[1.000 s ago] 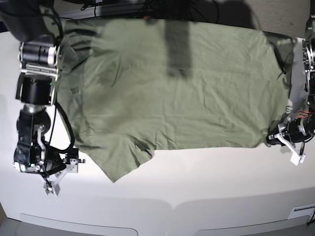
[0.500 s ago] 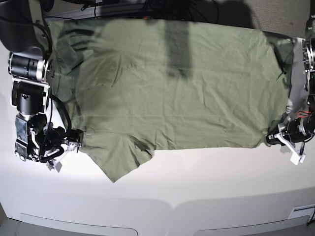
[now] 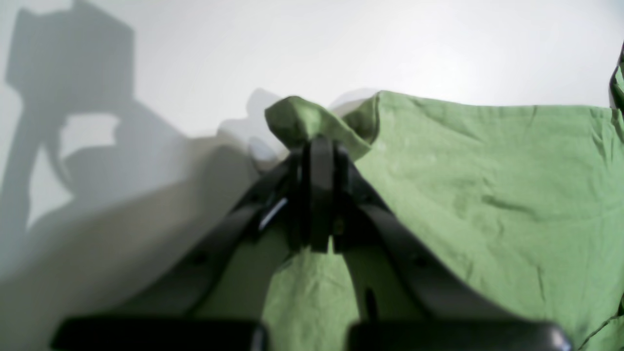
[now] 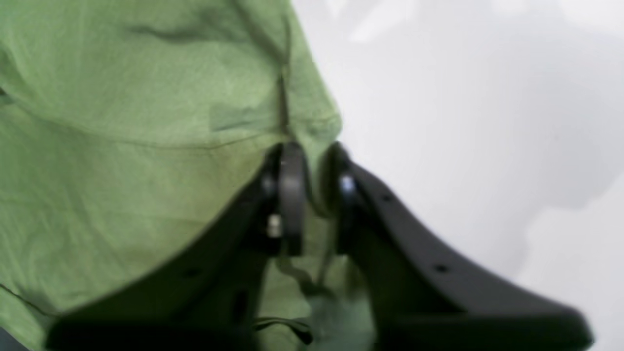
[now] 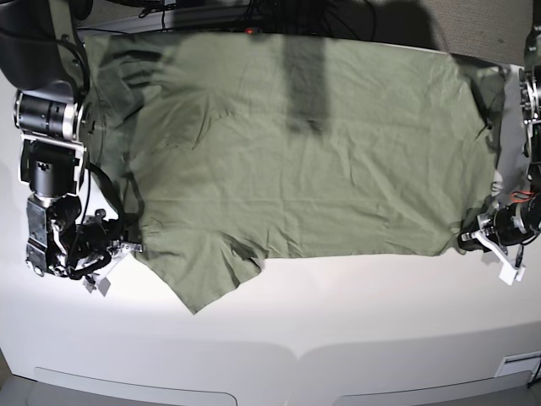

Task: Fold the T-shirt properly
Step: 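Grasp the folded shirt's ends with both grippers, then lift the folded shirt and drag it back across the table with both grippers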

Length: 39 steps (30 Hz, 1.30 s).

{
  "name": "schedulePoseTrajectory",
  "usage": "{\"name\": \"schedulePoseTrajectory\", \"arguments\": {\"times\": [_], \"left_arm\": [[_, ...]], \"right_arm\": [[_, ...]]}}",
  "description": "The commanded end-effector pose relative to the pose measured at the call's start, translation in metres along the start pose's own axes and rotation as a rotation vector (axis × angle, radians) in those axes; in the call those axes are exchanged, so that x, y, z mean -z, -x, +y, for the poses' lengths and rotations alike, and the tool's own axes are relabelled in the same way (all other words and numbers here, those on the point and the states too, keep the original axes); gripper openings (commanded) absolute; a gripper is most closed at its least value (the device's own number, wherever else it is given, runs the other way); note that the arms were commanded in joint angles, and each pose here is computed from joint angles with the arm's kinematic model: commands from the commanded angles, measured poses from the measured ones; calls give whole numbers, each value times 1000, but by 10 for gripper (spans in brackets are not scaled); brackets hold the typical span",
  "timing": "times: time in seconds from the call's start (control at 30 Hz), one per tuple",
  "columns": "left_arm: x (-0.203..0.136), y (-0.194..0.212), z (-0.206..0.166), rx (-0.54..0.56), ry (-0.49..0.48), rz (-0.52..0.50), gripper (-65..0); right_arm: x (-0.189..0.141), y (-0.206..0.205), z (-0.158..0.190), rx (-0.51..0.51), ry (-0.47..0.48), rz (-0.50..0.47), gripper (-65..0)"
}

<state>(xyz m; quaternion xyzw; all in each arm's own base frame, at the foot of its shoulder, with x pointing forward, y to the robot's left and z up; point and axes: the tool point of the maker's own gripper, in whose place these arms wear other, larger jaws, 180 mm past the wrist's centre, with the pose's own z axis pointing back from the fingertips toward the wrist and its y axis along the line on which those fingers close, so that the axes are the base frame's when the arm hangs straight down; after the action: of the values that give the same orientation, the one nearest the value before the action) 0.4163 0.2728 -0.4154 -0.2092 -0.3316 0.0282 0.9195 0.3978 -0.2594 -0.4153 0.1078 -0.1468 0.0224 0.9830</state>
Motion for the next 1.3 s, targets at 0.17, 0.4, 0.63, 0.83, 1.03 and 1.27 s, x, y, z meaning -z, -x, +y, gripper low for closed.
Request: {"name": "schedulePoseTrajectory", "arguments": {"times": [0.17,0.4,0.63,0.83,1.03,1.27], "left_arm": [[-8,-36,-2,17,10,-105,-650],[6,-31,-12,20,-3,-87,-650],[2,-60,-21,52,8,-140,-650],[0,-64,-28,82,15,-108,-650],[-15,-71,-42,46,116,-97,-650],[-28,-62,-47,-20,190,-36,-650]], "right_arm": [[-19,-33,-4,-16,15,-101,-650],[-40,-62,-15,-57,54,-179,-650],[-67,-79,-20,-97,26,-252,-650],[-82,-78,-33,-88,3,-281,-650],[-110,-78,-43,-72,-19,-296,-650],[-140,-71,-47,-74,-68,-303,-650]]}}
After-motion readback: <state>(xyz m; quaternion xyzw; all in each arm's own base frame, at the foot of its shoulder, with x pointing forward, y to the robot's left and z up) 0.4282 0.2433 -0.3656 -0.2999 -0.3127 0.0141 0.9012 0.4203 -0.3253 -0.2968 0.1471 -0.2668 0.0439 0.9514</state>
